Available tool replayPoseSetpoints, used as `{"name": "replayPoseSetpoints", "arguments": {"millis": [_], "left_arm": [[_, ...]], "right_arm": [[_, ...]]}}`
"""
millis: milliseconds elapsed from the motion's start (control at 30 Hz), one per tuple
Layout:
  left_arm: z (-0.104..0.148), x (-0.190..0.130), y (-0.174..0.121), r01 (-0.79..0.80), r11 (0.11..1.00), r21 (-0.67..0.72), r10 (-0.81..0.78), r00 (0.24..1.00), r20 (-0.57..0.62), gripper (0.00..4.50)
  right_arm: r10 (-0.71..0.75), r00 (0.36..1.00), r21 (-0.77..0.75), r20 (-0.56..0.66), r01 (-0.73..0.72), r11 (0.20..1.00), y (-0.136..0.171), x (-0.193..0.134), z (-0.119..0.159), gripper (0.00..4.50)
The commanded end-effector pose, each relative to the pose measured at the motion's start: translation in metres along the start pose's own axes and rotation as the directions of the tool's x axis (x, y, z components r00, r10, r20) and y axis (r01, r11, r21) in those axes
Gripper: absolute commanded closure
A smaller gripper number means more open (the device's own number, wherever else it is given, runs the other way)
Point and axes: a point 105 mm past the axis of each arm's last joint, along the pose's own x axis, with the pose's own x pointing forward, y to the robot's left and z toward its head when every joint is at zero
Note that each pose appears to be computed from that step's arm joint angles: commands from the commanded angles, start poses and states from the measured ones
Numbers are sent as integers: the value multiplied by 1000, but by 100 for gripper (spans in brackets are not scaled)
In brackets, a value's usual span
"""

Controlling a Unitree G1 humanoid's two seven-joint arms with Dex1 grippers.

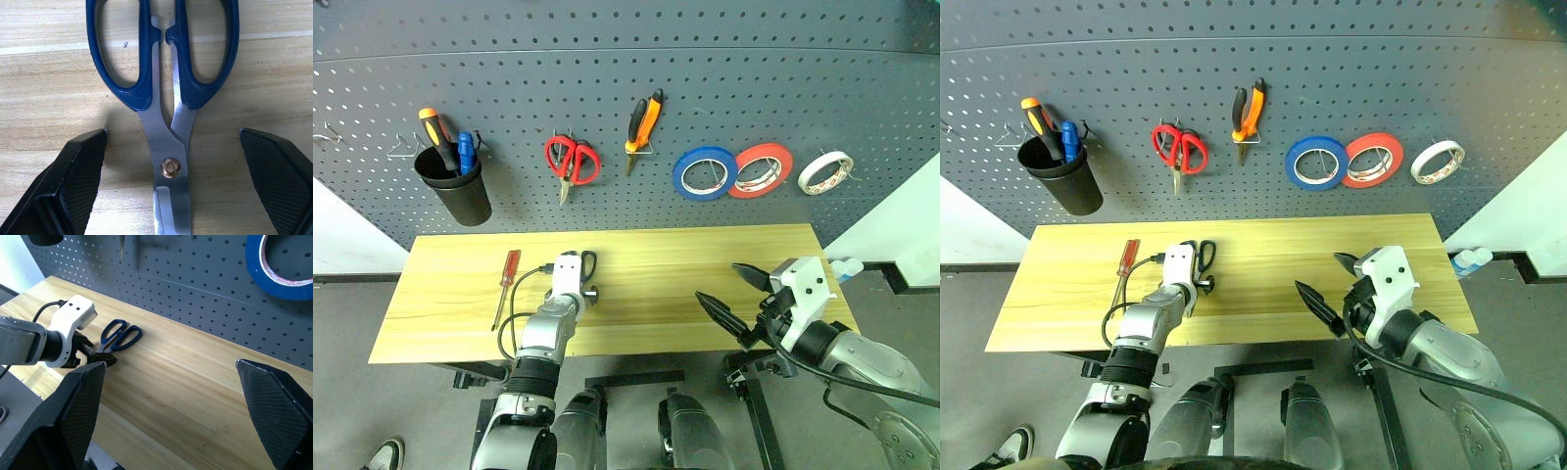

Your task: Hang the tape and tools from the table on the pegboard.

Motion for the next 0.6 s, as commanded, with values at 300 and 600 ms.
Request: {"name": "replayPoseSetpoints", "arguments": {"millis": [300,600], "left_arm": [[-15,2,5,-40,998,55,44,997,-68,0],[-18,8,2,-52,993,107,63,993,-99,0]], "right_arm": [[2,999,-31,52,0,1000,8,-3,14,5],[-9,999,-25,51,10,1000,9,-4,13,5]]}}
